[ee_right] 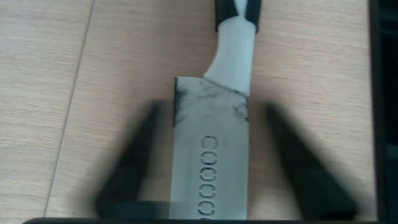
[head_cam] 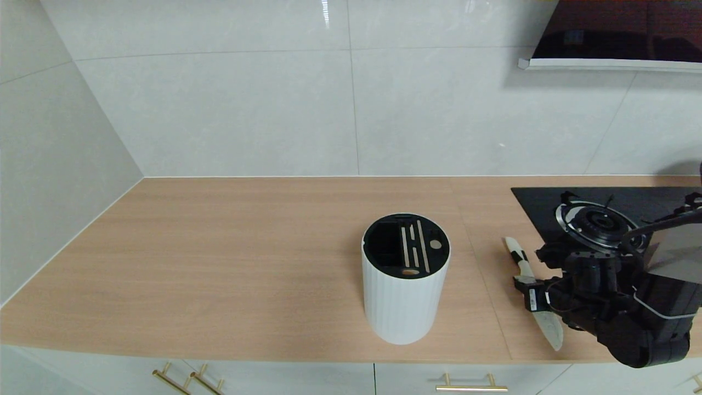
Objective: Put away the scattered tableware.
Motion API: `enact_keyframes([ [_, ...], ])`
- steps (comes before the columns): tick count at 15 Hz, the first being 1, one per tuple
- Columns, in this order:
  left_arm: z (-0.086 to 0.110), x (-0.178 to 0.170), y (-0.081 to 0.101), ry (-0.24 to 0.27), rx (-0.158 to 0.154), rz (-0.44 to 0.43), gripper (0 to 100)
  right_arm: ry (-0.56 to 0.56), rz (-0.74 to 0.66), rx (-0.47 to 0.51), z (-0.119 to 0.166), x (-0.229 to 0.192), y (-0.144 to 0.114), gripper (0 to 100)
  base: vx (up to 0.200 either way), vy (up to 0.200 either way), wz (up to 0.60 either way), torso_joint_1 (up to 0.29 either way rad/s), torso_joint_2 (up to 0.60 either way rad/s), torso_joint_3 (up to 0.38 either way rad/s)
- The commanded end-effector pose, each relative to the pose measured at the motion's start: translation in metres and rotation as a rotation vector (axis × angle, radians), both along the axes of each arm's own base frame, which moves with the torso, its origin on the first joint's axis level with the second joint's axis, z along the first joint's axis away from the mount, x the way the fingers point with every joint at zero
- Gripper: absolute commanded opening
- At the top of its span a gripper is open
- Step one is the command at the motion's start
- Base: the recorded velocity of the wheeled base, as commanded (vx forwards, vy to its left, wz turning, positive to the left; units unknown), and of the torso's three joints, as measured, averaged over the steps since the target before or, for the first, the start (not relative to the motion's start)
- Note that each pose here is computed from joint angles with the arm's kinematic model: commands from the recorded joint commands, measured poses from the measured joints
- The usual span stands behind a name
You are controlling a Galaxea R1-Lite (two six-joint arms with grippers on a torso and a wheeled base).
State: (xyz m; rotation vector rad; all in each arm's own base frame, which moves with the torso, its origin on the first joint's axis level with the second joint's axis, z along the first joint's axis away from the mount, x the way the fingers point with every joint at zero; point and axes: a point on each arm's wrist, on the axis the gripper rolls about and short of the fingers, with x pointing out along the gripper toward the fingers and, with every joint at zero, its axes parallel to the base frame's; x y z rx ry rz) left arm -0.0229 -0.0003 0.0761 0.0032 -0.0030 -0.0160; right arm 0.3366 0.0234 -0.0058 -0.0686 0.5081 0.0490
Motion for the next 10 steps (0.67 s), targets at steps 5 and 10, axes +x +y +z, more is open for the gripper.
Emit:
enact_keyframes([
  [5,0.0,0.0,0.0,0.001,0.0,0.001,100,0.009,-0.002,-0.002,-0.002,0.001,0.0,0,0.0,0.0,0.0,0.0,0.0,0.0],
  [10,0.0,0.0,0.0,0.001,0.001,-0.001,100,-0.1,-0.01,0.01,0.04,-0.006,-0.001,0,0.0,0.0,0.0,0.0,0.0,0.0],
])
